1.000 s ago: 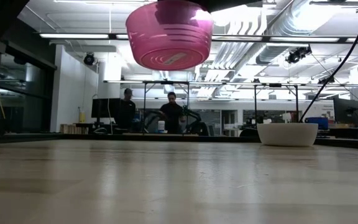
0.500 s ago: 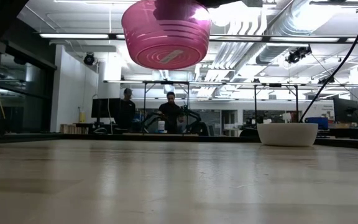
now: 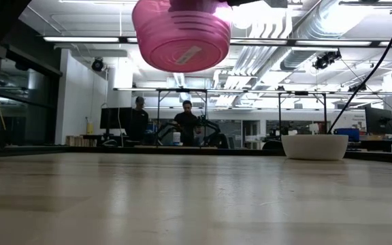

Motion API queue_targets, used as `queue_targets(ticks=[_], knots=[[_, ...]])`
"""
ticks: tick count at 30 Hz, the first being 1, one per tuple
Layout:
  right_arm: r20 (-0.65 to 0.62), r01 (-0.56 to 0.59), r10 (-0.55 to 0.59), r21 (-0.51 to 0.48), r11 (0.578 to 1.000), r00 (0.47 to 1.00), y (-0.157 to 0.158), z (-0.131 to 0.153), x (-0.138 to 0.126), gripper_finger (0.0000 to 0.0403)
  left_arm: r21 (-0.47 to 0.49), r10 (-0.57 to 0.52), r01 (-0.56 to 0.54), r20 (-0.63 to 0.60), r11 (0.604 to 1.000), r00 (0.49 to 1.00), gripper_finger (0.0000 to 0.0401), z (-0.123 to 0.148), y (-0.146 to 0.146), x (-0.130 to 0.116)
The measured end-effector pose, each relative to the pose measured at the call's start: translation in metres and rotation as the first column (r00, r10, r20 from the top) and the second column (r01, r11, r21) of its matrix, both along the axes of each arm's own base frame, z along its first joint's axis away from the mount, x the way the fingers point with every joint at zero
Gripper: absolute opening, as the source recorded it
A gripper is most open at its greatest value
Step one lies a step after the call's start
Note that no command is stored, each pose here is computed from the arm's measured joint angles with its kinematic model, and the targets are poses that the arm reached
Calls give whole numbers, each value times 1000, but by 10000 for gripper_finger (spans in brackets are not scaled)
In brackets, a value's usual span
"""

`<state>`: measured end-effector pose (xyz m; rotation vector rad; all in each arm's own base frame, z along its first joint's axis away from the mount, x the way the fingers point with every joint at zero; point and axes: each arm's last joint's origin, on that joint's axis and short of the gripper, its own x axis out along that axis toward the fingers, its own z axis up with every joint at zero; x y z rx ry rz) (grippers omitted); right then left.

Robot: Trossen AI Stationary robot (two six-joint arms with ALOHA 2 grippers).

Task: Nest bowls inside each other
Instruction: Stack the pink bowl on top of the yellow bowl

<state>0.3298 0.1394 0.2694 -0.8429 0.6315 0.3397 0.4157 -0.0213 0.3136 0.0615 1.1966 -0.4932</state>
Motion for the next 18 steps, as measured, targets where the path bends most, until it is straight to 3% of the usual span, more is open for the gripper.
queue_targets(ticks=[18], knots=[[29, -37, 37, 23, 999, 999, 5, 3, 1, 62, -59, -72, 74, 33, 996, 997, 2, 1, -4, 1]])
